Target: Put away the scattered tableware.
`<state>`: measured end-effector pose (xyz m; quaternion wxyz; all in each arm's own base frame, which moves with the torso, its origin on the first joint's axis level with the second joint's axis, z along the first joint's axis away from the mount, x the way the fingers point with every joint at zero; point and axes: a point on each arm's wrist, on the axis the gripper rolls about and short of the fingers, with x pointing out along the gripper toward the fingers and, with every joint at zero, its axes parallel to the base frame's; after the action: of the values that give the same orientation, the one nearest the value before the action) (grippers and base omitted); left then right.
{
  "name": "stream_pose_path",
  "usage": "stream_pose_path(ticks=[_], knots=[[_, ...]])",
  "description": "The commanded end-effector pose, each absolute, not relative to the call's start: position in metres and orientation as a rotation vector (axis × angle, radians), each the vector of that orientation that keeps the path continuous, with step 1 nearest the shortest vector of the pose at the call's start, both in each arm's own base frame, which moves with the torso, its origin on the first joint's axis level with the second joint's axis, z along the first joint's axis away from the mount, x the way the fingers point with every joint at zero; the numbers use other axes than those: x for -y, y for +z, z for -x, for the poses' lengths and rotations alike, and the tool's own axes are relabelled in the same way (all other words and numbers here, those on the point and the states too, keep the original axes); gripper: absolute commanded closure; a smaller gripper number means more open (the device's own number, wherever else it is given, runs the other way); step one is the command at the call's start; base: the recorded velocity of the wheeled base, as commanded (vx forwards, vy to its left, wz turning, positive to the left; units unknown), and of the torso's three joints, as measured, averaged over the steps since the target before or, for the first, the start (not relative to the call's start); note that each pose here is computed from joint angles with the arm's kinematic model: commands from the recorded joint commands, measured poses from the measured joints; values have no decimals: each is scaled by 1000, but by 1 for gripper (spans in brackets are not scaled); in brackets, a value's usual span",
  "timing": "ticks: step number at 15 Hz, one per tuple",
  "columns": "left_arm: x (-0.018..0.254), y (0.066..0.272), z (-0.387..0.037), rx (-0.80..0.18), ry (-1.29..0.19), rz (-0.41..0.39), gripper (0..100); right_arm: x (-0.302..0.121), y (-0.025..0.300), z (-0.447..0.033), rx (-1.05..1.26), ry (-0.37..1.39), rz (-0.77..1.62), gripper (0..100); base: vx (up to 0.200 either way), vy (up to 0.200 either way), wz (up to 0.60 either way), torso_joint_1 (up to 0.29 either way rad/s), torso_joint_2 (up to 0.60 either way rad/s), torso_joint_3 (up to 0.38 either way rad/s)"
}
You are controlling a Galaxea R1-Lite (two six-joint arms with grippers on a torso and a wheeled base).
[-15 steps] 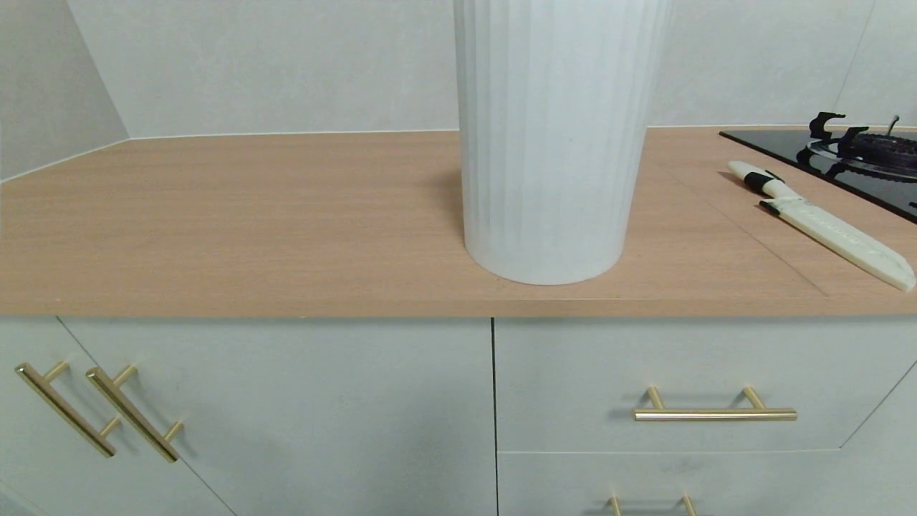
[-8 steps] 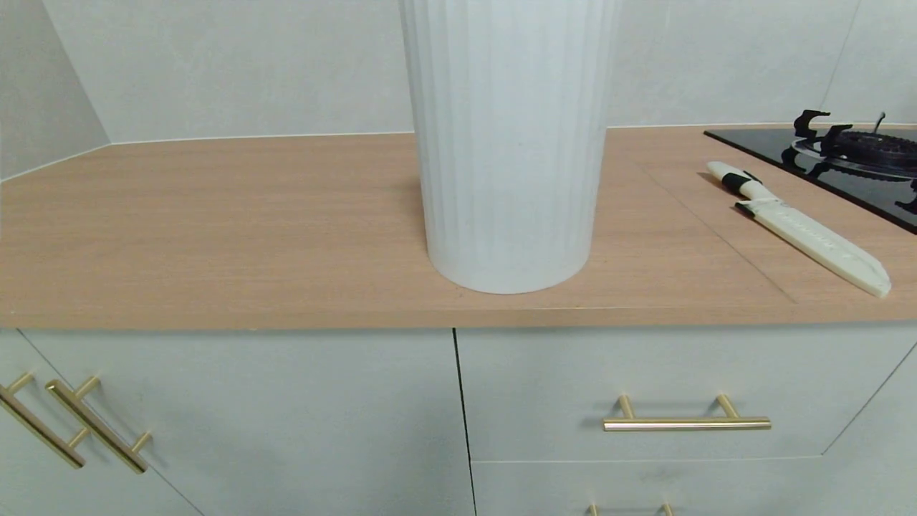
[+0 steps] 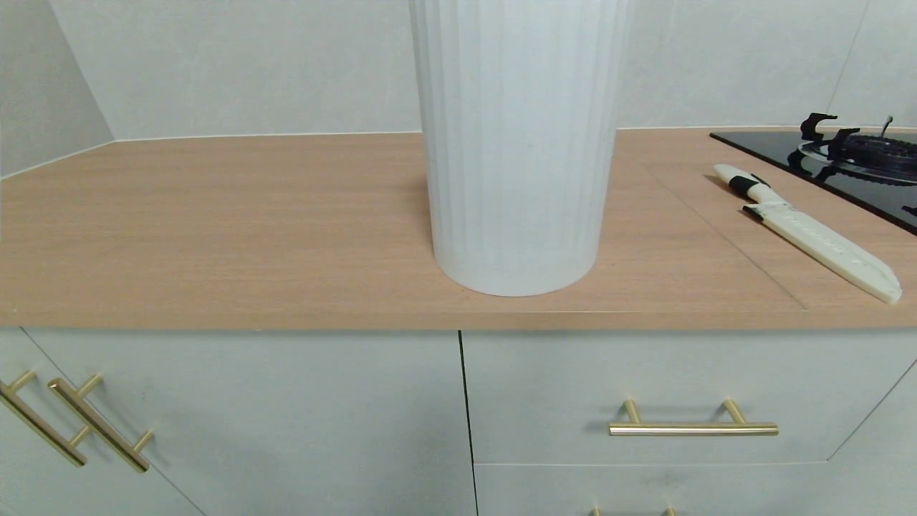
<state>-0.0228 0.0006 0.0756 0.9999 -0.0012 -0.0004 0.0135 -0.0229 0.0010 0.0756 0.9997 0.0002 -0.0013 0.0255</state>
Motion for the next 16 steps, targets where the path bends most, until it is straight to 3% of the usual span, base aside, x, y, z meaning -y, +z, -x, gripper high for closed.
stream_pose_path(ticks=[1,8,10,13,14,16], knots=[[-1,76,23,2,28,3,0,-1,76,23,2,52,0,0,0,0,0,0,0,0],[-1,76,23,2,28,3,0,-1,80,24,20,44,13,0,0,0,0,0,0,0],[-1,75,23,0,28,3,0,-1,122,37,144,60,-20,0,0,0,0,0,0,0],[-1,75,23,0,28,3,0,-1,145,28,80,84,-18,0,0,0,0,0,0,0],[-1,75,23,0,28,3,0,-1,141,28,73,93,-14,0,0,0,0,0,0,0],[-1,76,23,2,28,3,0,-3,99,32,59,141,14,0,0,0,0,0,0,0]])
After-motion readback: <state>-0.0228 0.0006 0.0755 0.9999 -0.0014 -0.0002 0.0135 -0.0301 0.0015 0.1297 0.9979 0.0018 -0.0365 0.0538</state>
